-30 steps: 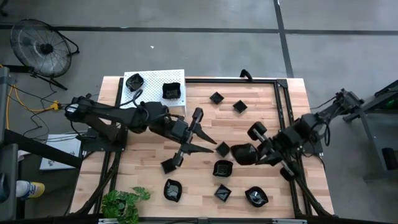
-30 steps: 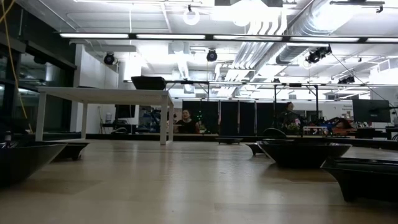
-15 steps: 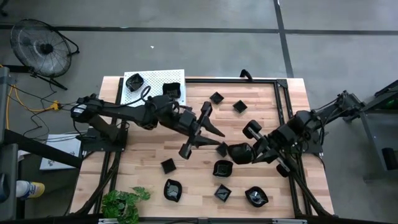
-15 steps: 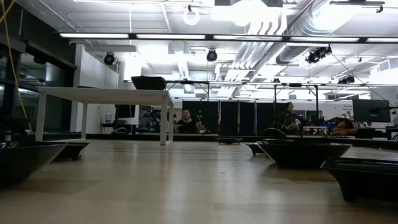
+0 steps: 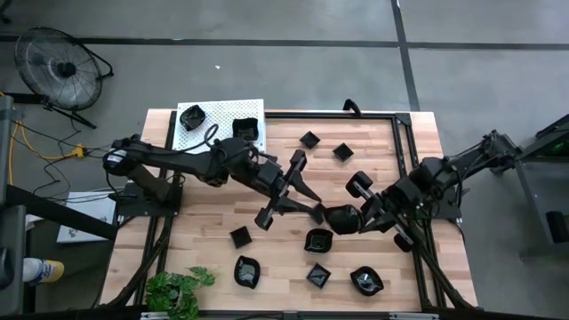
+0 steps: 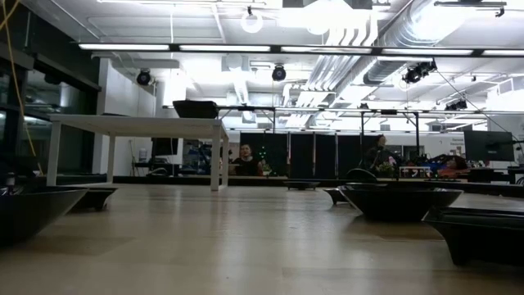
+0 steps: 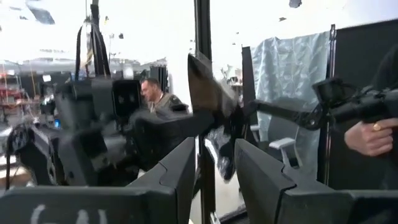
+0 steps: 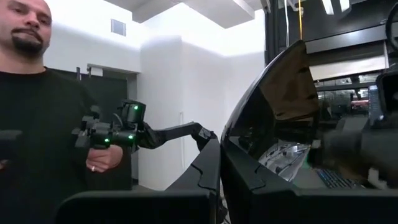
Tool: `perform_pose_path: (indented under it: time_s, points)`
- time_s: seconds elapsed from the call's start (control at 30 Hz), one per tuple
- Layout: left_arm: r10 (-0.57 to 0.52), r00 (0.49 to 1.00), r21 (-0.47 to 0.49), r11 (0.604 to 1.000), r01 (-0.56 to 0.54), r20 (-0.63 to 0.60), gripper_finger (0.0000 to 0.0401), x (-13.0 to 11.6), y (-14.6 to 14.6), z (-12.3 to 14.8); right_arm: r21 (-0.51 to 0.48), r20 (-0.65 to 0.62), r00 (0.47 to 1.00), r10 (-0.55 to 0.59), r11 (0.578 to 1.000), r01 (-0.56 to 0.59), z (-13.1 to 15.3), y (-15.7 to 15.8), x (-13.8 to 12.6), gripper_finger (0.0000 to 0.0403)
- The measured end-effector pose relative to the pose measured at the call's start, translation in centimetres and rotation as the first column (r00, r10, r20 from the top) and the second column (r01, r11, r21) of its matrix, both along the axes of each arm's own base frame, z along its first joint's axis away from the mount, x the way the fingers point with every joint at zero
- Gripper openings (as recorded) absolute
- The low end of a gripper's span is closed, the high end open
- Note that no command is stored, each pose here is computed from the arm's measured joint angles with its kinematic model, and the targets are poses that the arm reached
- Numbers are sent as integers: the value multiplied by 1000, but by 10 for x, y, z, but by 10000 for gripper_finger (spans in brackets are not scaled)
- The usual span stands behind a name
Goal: Pick & Place Mini shaped plates
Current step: Stack the black leaf-shaped plate on the black leaf-shaped plate on the shelf
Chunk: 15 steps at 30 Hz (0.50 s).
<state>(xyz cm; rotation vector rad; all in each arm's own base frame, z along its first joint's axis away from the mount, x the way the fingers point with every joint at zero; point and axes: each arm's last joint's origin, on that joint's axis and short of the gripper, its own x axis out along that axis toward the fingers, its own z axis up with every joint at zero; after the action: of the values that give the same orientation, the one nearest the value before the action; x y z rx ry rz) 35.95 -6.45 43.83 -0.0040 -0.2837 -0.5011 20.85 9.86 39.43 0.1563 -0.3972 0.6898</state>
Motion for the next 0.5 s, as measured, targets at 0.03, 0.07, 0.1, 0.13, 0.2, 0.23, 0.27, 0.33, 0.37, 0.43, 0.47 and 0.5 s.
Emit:
perform_pose_path:
  time_s: [0.03,0.07,0.1,0.13,0.2,0.23,0.27,0.33,0.37,0.43,0.47,0.5]
  points:
    - [0,1000,-1,1000,0,-5,111,1,0,-1,0,-2,1000,-1,1000,1,0,-1,1,0]
    - [-1,1000,-3,1000,1,-11,111,2,0,-3,1,-5,1000,-1,1000,1,0,-2,2,0]
    - [-1,1000,-6,1000,1,-6,111,4,-1,-3,4,-9,1000,4,1000,-4,0,-4,2,0]
    - [-2,1000,-11,1000,2,-6,111,4,0,-4,5,-13,1000,12,1000,-11,-1,-5,3,0]
    - [-4,1000,-17,1000,4,-13,111,5,-1,-5,3,-17,1000,6,1000,-6,-1,-6,4,0]
    - [-5,1000,-17,1000,4,-14,111,5,-1,-5,1,-19,1000,4,1000,-4,-1,-7,4,0]
    - [-5,1000,-17,1000,5,-14,111,5,-1,-5,1,-20,1000,2,1000,-2,-1,-7,4,0]
    - [-7,1000,-17,1000,6,-12,111,5,-1,-5,-1,-20,1000,3,1000,-3,-1,-8,5,0]
    - [-8,1000,-16,1000,8,-11,111,5,-1,-5,0,-22,1000,1,1000,-1,-1,-9,5,0]
    - [-16,1000,-17,1000,16,0,111,5,-1,-4,2,-31,1000,-1,1000,1,-2,-10,6,0]
    - [-21,1000,-19,1000,21,12,111,4,-1,-2,2,-32,999,-2,1000,2,-2,-11,6,0]
    - [-23,1000,-20,1000,23,19,111,4,-1,-2,1,-32,999,-2,1000,2,-2,-11,6,0]
